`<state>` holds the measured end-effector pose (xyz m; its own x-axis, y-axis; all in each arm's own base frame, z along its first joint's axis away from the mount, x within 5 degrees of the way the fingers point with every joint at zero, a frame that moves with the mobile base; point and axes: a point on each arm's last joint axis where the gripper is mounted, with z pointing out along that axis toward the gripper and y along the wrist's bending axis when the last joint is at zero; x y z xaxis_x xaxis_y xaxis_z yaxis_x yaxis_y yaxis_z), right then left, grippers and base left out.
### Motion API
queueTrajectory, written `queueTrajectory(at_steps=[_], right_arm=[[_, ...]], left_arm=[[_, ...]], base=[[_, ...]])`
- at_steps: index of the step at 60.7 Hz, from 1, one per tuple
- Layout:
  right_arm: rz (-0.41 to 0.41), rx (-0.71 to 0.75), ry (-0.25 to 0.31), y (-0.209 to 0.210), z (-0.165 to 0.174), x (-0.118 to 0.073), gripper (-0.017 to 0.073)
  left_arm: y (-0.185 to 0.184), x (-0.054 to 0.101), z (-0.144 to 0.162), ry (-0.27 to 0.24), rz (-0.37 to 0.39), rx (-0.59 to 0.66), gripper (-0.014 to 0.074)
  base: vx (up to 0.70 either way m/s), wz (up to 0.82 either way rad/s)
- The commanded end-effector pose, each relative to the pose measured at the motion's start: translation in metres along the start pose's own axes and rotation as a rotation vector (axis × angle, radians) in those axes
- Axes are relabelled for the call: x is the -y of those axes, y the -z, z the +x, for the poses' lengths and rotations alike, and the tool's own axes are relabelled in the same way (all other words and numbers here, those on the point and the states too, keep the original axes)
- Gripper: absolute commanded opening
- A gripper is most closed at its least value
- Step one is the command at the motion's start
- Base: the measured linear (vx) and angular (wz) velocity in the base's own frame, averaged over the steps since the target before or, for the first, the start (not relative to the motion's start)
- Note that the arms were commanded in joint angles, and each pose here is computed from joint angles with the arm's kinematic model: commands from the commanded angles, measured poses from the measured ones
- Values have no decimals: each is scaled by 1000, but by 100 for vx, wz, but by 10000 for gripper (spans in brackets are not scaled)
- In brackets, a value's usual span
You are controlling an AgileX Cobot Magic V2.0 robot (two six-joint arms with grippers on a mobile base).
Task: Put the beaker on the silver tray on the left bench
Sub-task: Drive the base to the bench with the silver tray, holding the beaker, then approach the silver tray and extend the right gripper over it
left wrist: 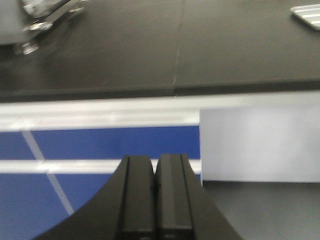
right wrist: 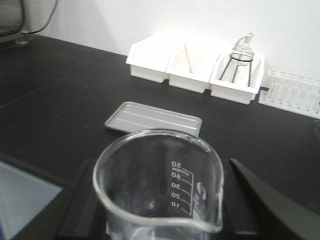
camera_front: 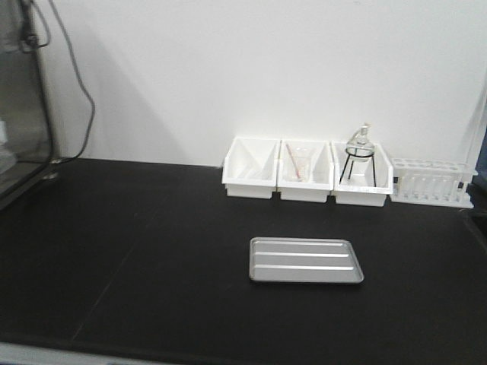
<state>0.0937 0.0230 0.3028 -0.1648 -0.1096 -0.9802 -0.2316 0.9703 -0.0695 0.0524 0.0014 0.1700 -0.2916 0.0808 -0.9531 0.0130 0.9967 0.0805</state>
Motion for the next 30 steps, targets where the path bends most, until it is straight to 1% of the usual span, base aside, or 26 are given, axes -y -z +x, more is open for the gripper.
queueTrajectory(at_steps=[1,15,30], right_arm=[[-25,74,24,2,-14,-2,-11],[-25,74,24,2,-14,-2,-11],[-25,74,24,2,-14,-2,-11]], left_arm=[[-2,1,-1,3,6,63,1],[-2,1,-1,3,6,63,1],[-2,1,-1,3,6,63,1]], base=[[43,-28],[40,-27],[33,-22]])
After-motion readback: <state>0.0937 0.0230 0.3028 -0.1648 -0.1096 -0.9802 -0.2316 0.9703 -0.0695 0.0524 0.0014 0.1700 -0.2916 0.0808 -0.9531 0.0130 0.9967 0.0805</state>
